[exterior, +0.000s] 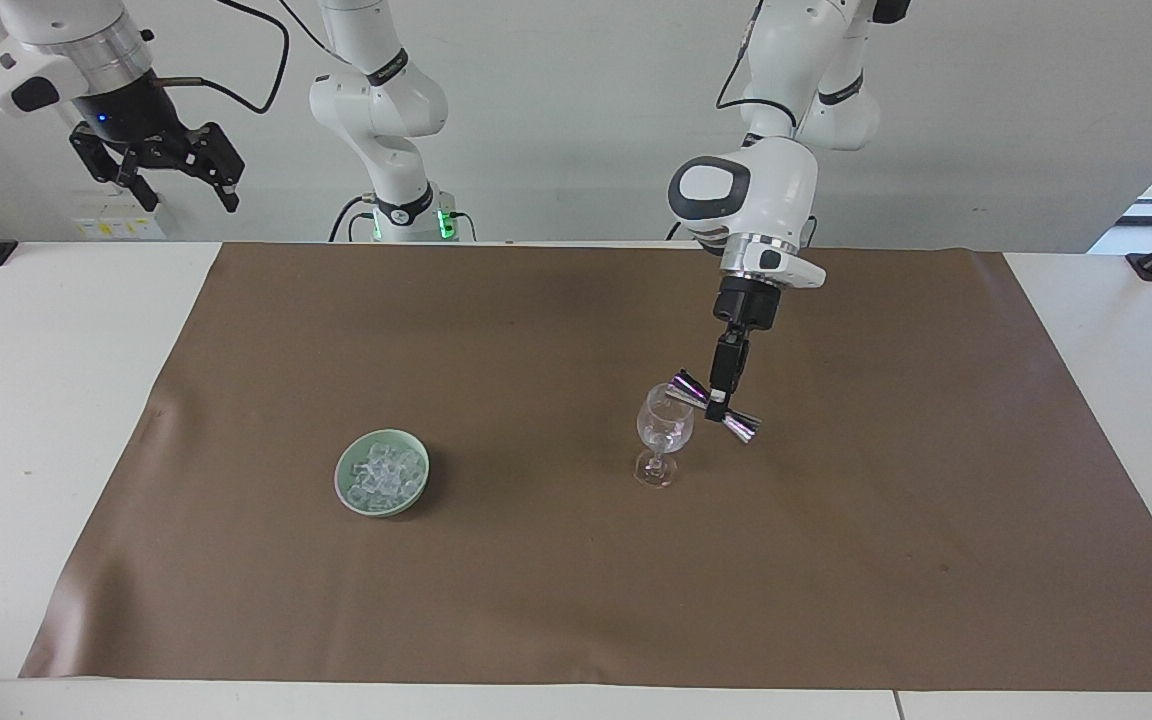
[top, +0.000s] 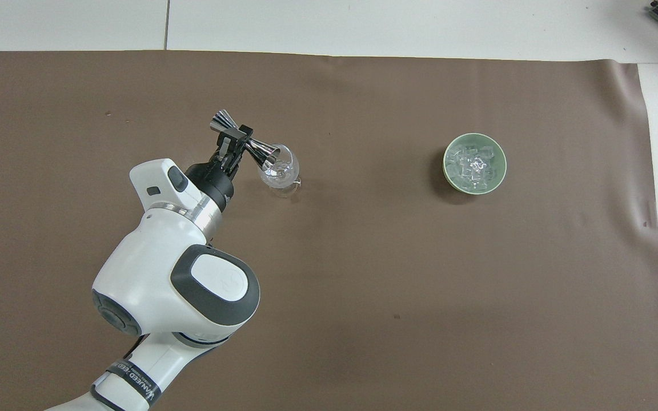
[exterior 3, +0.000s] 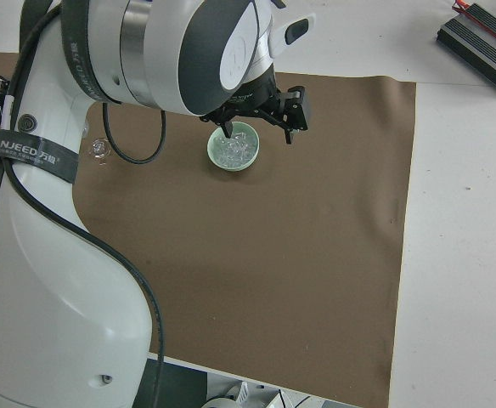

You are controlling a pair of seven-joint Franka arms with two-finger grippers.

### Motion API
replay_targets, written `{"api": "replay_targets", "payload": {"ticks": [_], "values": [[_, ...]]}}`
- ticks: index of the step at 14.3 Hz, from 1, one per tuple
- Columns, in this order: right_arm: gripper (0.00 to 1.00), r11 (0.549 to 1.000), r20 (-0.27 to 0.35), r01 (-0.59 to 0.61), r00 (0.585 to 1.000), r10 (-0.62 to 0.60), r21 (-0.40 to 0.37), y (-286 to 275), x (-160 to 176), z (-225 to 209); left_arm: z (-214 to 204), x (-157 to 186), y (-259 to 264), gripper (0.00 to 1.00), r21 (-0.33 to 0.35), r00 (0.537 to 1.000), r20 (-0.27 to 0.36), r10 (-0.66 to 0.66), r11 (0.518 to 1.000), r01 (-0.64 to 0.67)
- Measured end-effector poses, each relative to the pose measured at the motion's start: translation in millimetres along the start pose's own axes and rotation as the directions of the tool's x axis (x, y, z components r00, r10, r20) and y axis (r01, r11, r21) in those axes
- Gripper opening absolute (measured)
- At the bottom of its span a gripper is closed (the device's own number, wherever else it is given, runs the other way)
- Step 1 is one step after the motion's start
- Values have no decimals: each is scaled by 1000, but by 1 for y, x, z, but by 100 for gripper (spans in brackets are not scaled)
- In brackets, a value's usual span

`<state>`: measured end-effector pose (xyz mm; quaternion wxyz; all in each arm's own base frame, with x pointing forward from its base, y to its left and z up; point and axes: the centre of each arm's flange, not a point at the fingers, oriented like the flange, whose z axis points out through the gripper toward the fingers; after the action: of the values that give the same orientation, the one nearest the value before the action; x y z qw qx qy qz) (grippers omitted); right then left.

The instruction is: Pour wine and add ice with both arms

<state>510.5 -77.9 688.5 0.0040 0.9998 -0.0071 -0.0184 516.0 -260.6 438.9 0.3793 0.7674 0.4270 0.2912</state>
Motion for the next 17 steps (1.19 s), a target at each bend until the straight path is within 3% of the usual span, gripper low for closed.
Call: {"api": "replay_targets", "payload": {"ticks": [17], "values": [[100, 1000, 0, 0, 1000, 0, 0, 0, 0, 0, 0, 3, 0, 22, 0, 1000, -8, 1, 1000, -1]]}}
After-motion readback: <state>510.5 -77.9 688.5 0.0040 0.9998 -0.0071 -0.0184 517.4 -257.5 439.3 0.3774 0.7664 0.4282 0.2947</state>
